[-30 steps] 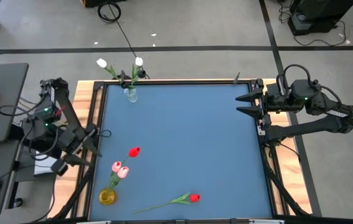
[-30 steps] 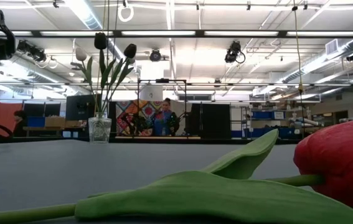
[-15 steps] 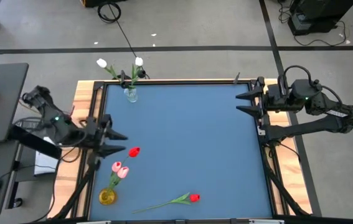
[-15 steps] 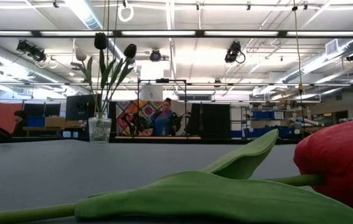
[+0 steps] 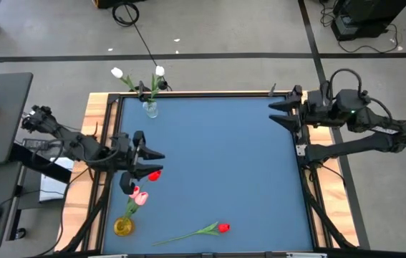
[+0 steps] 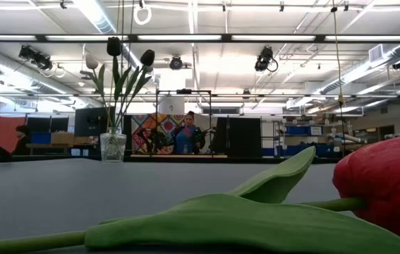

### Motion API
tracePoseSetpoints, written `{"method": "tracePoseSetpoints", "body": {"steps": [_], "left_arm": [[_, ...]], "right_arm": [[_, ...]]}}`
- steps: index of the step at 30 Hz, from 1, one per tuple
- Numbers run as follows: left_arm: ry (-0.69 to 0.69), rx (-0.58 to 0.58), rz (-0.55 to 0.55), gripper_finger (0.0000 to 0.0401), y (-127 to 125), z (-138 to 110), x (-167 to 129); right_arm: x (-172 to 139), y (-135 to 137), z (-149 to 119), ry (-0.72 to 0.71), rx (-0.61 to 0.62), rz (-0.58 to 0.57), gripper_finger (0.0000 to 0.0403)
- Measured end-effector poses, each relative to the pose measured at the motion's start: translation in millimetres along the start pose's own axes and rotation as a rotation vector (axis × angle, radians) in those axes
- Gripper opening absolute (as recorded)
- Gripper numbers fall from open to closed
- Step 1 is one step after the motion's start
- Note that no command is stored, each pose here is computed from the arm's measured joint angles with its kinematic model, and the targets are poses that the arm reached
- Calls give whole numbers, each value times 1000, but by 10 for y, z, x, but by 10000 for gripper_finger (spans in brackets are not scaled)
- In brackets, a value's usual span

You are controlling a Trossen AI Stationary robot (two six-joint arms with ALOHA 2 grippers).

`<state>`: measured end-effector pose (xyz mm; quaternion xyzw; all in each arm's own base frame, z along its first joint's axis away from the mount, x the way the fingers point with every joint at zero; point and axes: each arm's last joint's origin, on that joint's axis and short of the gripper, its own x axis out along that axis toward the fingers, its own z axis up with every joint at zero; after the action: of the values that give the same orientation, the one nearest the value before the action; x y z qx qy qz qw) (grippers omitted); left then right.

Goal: Sort flowers into vase by color
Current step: Put the red tulip into the yellow vase

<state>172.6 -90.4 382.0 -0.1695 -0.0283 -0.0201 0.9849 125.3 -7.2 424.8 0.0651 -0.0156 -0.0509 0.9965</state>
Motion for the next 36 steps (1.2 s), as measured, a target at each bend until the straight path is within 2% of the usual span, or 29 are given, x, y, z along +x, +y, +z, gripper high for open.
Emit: {"method": "tracePoseSetpoints", "body": {"steps": [4, 9, 16, 21, 23, 26, 30, 36], "left_arm": [[20, 5, -44, 173, 25, -3, 30], [14, -1, -66, 173, 30, 33, -19], [64, 26, -62, 173, 104, 70, -204], [94, 25, -92, 173, 149, 97, -314], [103, 14, -107, 173, 162, 106, -353], [107, 7, -107, 173, 192, 128, -415], [120, 14, -95, 173, 236, 136, -474], [207, 54, -78, 173, 276, 52, -462]], "right_arm": [[192, 7, -20, 1, 253, -8, 195], [539, 15, -187, 107, 585, -37, 195], [1159, 19, -475, 167, 752, -83, 195], [1595, 10, -698, 168, 788, -37, 195], [1736, -13, -795, 174, 852, -34, 195], [1888, -29, -1021, 231, 1008, -134, 191], [1970, 93, -1315, 306, 1169, -305, 182], [1975, 362, -1725, 398, 1341, -551, 166]]}}
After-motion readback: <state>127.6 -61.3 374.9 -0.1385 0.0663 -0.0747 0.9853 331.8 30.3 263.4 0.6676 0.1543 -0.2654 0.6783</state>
